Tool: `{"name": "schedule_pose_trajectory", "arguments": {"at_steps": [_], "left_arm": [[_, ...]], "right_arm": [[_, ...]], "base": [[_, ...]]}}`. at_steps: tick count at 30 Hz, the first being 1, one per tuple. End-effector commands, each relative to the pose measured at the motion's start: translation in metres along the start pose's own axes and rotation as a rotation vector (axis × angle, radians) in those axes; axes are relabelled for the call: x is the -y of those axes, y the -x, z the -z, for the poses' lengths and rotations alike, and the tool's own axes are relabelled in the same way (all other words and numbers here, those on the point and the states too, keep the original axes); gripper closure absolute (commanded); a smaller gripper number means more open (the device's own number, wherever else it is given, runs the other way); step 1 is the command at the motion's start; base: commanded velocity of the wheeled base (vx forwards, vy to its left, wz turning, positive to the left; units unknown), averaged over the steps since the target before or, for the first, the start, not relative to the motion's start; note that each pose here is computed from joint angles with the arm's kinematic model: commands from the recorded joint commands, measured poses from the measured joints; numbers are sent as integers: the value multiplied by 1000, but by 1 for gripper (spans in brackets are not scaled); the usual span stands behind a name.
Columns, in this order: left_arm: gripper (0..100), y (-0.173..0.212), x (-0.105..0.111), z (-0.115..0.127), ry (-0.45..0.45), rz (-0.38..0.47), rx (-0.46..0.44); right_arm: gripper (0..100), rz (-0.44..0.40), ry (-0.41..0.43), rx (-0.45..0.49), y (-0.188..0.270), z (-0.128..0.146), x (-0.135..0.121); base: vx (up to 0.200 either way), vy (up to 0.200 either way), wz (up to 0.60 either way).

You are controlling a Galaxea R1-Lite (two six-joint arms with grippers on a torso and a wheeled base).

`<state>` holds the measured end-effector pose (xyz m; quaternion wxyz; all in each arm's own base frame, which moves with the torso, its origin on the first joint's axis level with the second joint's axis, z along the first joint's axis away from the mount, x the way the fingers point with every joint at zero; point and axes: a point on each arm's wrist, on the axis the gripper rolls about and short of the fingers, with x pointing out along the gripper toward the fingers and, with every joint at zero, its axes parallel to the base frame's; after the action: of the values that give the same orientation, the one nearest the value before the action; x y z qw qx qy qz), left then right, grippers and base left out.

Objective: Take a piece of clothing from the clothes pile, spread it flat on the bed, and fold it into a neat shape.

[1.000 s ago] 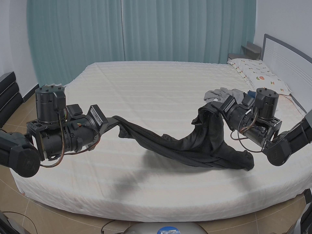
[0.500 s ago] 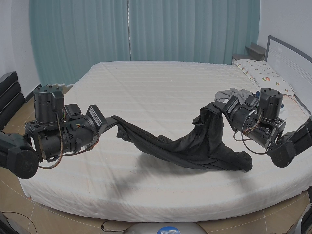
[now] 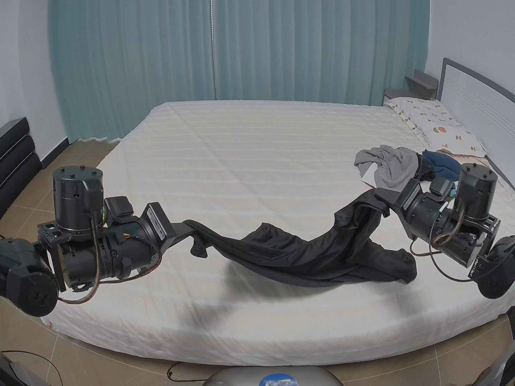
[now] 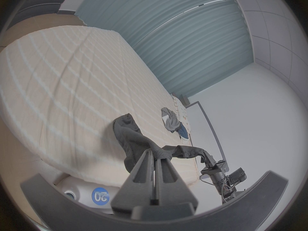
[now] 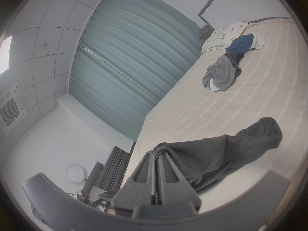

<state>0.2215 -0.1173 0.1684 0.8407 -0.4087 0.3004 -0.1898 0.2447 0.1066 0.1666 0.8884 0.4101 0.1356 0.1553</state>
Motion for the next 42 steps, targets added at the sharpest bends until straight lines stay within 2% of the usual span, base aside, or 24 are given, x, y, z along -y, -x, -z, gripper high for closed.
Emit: {"name": "schedule_pose_trajectory", "arguments": {"at_steps": [1, 7, 10, 12, 14, 15, 20, 23, 25, 28, 31, 37, 42], "left_arm": [[100, 34, 12, 3, -15, 55, 21], [100, 69, 26, 3, -55, 96, 36], [100, 102, 42, 0, -79, 176, 80], [100, 107, 46, -1, -82, 189, 88], [100, 121, 58, -9, -81, 186, 142], [100, 121, 58, -9, -81, 186, 144], [100, 135, 87, -29, -93, 224, 206], [100, 128, 99, -43, -87, 204, 219], [100, 116, 104, -53, -79, 171, 222], [100, 95, 106, -64, -68, 129, 213], [100, 61, 101, -80, -50, 61, 209], [100, 21, 91, -98, -22, -7, 186], [100, -12, 80, -106, -5, -47, 171]], "right_arm": [[100, -66, 3, 38, 39, -9, -14], [100, -101, 12, 61, 74, -23, -31], [100, -150, 11, 69, 106, -33, -52], [100, -166, 12, 81, 114, -37, -57], [100, -218, 39, 137, 136, -57, -79], [100, -222, 40, 140, 137, -58, -80], [100, -313, 73, 253, 159, -100, -126], [100, -331, 87, 330, 158, -127, -149], [100, -307, 115, 369, 149, -144, -160], [100, -237, 177, 402, 126, -158, -160], [100, -173, 182, 391, 91, -165, -151], [100, -120, 178, 363, 54, -166, -139], [100, -94, 176, 351, 6, -161, -120]], "base": [[-200, 0, 0], [-100, 0, 0], [0, 0, 0], [0, 0, 0], [0, 0, 0], [0, 0, 0], [0, 0, 0], [0, 0, 0], [0, 0, 0], [0, 0, 0], [0, 0, 0], [0, 0, 0], [200, 0, 0]]}}
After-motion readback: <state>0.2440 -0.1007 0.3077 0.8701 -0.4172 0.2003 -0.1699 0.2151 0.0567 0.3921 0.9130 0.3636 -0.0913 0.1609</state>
